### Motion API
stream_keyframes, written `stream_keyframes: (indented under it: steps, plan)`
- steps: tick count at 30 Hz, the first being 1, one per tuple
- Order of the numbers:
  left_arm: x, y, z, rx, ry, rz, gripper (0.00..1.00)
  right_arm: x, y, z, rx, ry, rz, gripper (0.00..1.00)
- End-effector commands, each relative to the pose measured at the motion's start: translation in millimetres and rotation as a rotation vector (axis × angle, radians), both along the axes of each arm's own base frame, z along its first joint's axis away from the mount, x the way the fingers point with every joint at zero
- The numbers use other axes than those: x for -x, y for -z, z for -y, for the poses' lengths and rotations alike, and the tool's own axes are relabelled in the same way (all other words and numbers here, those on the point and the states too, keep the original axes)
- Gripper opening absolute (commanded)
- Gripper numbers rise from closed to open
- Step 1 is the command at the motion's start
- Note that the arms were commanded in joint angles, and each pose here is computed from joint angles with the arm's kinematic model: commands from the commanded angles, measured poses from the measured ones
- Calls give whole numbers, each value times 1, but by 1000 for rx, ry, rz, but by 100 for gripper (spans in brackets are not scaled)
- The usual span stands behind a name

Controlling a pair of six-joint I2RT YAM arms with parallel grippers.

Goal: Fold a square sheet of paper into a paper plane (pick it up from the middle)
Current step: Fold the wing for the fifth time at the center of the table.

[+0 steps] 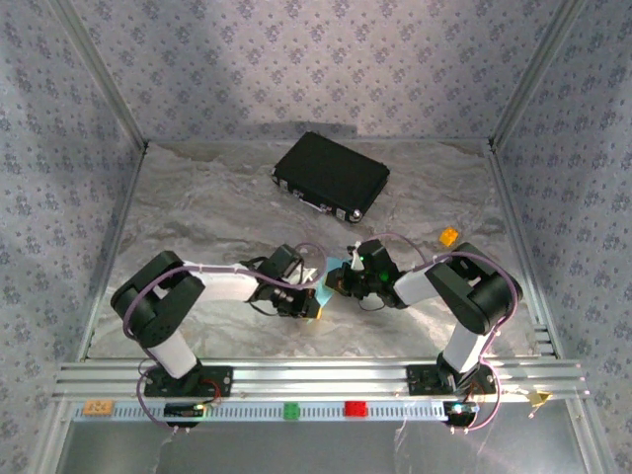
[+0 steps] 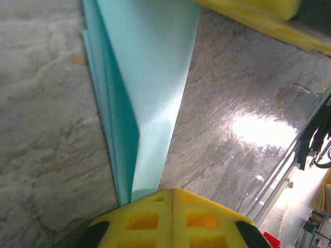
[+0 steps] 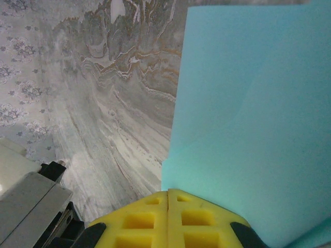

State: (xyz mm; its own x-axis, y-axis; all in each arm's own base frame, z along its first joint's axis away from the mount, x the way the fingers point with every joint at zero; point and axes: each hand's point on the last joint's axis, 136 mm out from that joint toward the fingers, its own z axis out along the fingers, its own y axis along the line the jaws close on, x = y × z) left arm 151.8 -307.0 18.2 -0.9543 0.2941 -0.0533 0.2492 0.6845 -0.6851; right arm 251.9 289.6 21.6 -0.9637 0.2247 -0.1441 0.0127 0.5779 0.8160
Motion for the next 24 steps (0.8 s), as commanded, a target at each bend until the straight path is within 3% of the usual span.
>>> stream_keyframes:
  steps: [1,10,19,24]
  plan:
    - [9,8,-16,-46,-7,-25,3,25,61,44,221,78,-154,4]
    - [22,10,-39,-89,-52,-30,3,24,60,43,216,78,-153,4]
    - [9,-46,-24,66,-63,72,3,23,58,41,209,73,-148,4]
    - [-10,-54,-11,95,-60,86,4,23,57,40,206,73,-147,4]
